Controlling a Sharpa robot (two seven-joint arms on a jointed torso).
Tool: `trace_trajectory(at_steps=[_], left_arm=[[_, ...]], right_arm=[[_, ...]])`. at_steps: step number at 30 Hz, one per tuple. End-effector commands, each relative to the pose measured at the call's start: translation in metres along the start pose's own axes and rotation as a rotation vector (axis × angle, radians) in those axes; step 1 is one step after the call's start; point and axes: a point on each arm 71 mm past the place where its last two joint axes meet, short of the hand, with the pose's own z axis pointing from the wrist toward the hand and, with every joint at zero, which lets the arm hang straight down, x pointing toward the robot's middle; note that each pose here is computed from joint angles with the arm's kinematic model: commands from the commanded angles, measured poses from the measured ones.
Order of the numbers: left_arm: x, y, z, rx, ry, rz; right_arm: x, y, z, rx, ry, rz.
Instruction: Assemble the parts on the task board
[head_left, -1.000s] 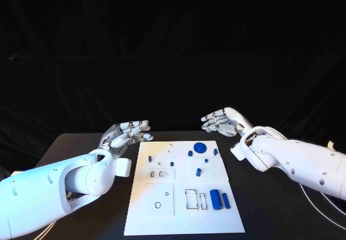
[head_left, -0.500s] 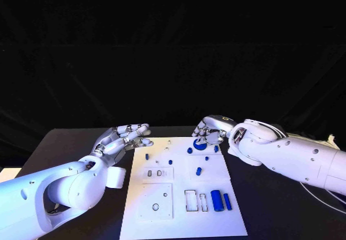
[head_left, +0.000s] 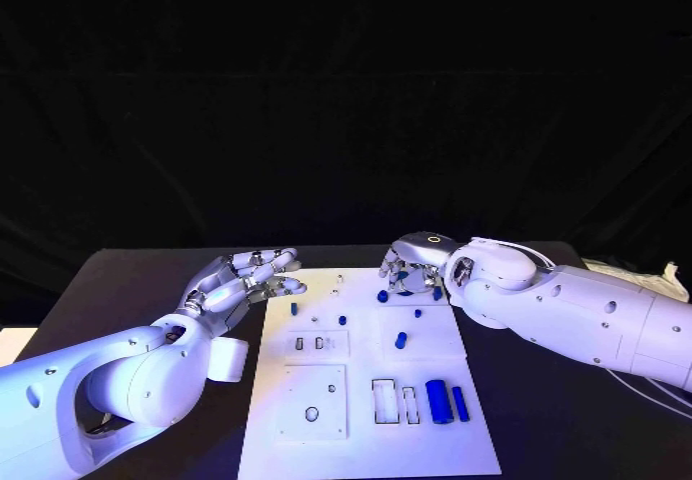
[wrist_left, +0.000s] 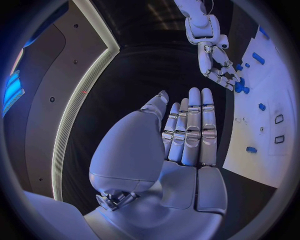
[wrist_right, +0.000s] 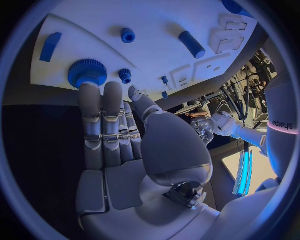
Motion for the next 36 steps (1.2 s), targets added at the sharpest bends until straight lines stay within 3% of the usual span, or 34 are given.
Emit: trace_trajectory(at_steps=[1, 36], left_arm=[[0.0018, -0.0010, 0.0005, 0.002, 0.011, 0.001], [-0.0015, -0.0007, -0.0005, -0.015, 0.001, 0.005]], right_arm=[[0.0021, 0.0012, 0.0012, 0.006, 0.043, -0.055], [0.0110, 0.0064, 0.0111, -0.004, 0.112, -0.079]])
